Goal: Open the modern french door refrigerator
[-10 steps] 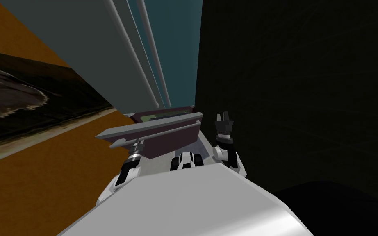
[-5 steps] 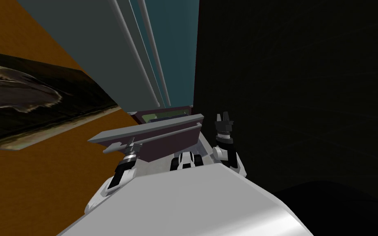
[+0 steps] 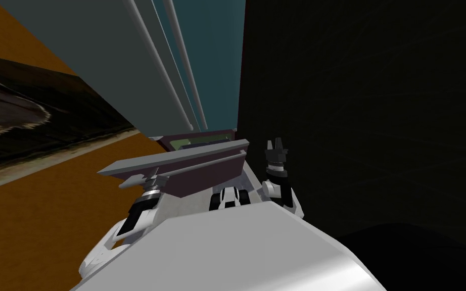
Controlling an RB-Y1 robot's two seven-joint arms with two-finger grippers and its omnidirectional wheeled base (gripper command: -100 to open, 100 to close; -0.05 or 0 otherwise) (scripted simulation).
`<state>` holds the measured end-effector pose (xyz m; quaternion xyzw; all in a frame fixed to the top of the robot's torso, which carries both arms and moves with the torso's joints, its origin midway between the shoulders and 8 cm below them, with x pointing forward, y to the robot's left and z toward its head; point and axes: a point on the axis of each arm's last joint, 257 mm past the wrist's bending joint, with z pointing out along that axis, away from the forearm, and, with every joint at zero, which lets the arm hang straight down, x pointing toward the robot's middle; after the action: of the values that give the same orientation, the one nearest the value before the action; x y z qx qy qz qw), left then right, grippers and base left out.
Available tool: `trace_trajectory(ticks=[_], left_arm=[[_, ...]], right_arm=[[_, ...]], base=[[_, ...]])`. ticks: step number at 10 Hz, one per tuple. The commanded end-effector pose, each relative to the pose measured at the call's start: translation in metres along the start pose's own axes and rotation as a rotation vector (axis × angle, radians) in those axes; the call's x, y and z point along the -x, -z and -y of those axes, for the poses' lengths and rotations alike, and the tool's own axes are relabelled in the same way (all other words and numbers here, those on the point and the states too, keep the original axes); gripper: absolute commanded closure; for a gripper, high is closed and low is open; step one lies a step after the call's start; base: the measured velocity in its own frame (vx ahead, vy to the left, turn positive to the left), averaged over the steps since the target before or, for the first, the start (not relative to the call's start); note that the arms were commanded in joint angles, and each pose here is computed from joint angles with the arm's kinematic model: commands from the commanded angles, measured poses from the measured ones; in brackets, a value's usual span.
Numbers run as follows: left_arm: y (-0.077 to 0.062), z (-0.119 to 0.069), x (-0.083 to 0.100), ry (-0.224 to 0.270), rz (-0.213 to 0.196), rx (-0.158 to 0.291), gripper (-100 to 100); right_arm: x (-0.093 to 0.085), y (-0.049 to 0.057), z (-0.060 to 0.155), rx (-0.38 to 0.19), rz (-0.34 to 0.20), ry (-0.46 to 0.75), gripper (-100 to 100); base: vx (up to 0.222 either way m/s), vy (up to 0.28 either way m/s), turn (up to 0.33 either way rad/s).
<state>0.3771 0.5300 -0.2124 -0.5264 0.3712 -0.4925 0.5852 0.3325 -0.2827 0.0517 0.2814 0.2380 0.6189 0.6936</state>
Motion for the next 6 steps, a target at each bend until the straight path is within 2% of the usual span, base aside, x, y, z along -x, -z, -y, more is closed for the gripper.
trace_trajectory(ticks=[1, 6], left_arm=[[0.0011, -0.0021, 0.0014, 0.001, 0.004, 0.008, 0], [0.0056, -0.0107, 0.0038, 0.002, 0.013, 0.029, 0]], right_arm=[[0.0, 0.0, 0.0, 0.0, 0.0, 0.0, 0], [0.0, 0.0, 0.0, 0.0, 0.0, 0.0, 0]], base=[[0.0, 0.0, 0.0], [0.0, 0.0, 0.0]])
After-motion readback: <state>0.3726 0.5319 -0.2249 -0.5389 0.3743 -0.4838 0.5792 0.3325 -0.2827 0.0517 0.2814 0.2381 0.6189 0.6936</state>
